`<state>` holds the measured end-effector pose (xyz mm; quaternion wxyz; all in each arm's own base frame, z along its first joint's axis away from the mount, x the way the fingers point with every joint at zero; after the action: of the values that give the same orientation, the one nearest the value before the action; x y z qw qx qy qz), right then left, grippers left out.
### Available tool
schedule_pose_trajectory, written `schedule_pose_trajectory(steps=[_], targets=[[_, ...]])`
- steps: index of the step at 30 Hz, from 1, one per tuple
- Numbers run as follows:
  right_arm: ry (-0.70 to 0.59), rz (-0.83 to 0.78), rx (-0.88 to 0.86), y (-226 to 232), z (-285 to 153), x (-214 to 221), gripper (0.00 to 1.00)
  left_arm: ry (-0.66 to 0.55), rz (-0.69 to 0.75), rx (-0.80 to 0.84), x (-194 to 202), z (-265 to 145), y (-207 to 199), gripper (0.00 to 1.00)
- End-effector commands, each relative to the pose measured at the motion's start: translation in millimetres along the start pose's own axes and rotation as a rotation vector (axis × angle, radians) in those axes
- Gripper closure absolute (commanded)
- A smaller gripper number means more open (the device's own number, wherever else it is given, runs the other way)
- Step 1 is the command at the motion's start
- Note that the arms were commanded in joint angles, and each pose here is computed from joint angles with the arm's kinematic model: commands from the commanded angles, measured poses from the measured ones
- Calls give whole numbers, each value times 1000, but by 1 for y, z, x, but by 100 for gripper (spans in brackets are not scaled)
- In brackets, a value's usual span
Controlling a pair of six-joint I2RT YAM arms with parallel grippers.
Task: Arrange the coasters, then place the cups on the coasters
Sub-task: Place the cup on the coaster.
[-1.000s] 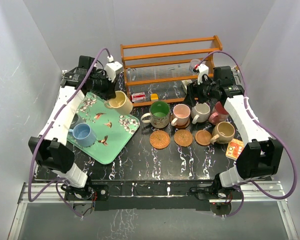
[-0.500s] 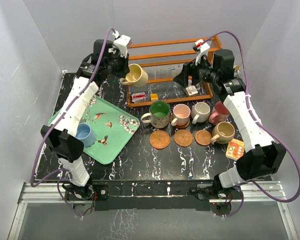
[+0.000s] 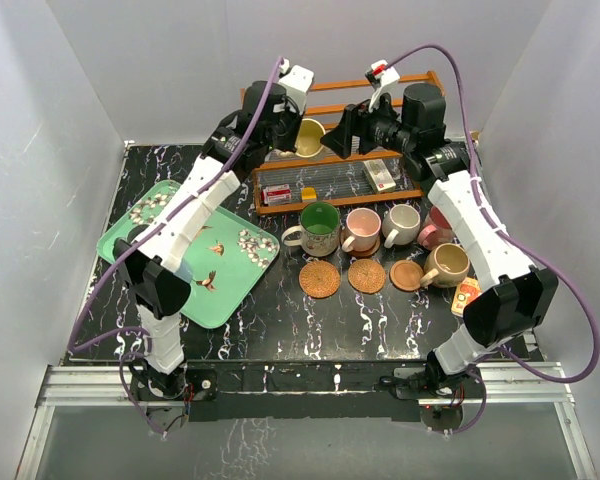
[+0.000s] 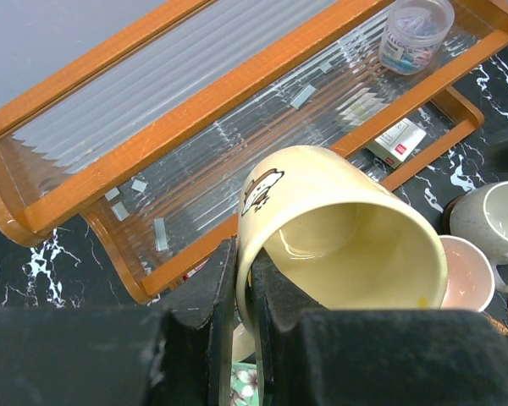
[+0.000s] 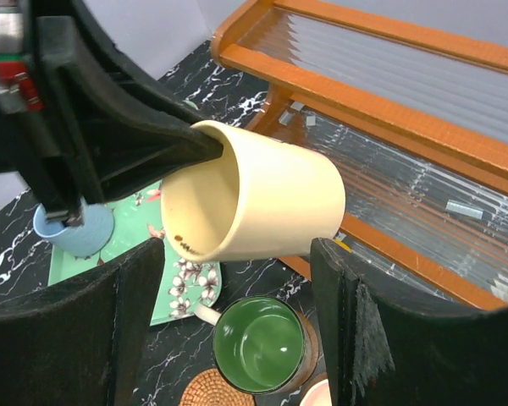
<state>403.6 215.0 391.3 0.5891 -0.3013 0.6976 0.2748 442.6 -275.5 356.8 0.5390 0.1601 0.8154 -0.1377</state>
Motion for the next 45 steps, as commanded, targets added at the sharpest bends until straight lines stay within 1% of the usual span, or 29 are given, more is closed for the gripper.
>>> schedule_pose_trajectory(steps=[1, 7, 14, 19, 21, 26, 28, 31, 34, 39, 45], targets=[[-44, -4, 71, -8, 6, -14, 32, -180, -27, -43, -46, -19, -14, 100], [20, -12, 198, -24, 8, 7, 37, -211, 1, -95, -47, -19, -28, 100], [66, -13, 296, -36, 7, 22, 48, -225, 42, -92, -41, -22, -56, 100], [79, -11, 388, -48, 0, 26, 62, -252, 90, -128, -41, -24, -63, 100], [82, -11, 410, -51, -3, 27, 71, -254, 104, -128, -39, -24, -66, 99], [99, -18, 466, -57, -9, 32, 94, -241, 127, -76, -33, -24, -76, 91], [98, -26, 487, -59, -13, 33, 100, -232, 138, -20, -31, -26, -84, 88], [96, -32, 499, -59, -17, 33, 100, -215, 155, 44, -28, -29, -92, 83], [96, -46, 494, -59, -21, 34, 100, -208, 168, 80, -28, -33, -95, 73], [88, -55, 480, -64, -34, 34, 100, -198, 232, 97, -27, -43, -93, 59], [99, -78, 430, -67, -61, 42, 100, -177, 313, 93, -24, -59, -82, 47]])
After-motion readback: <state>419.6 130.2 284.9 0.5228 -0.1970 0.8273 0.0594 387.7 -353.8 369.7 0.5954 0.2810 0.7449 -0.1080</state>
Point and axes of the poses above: each gripper's point midway between its finger pads, its own z axis out along the fingers, its own y axis along the line the jaws close on, x = y × z, the point moved 2 cm from there along -z, back along the fingers, and after that the axes turned 10 degrees about -z, right-handed, at the moved point
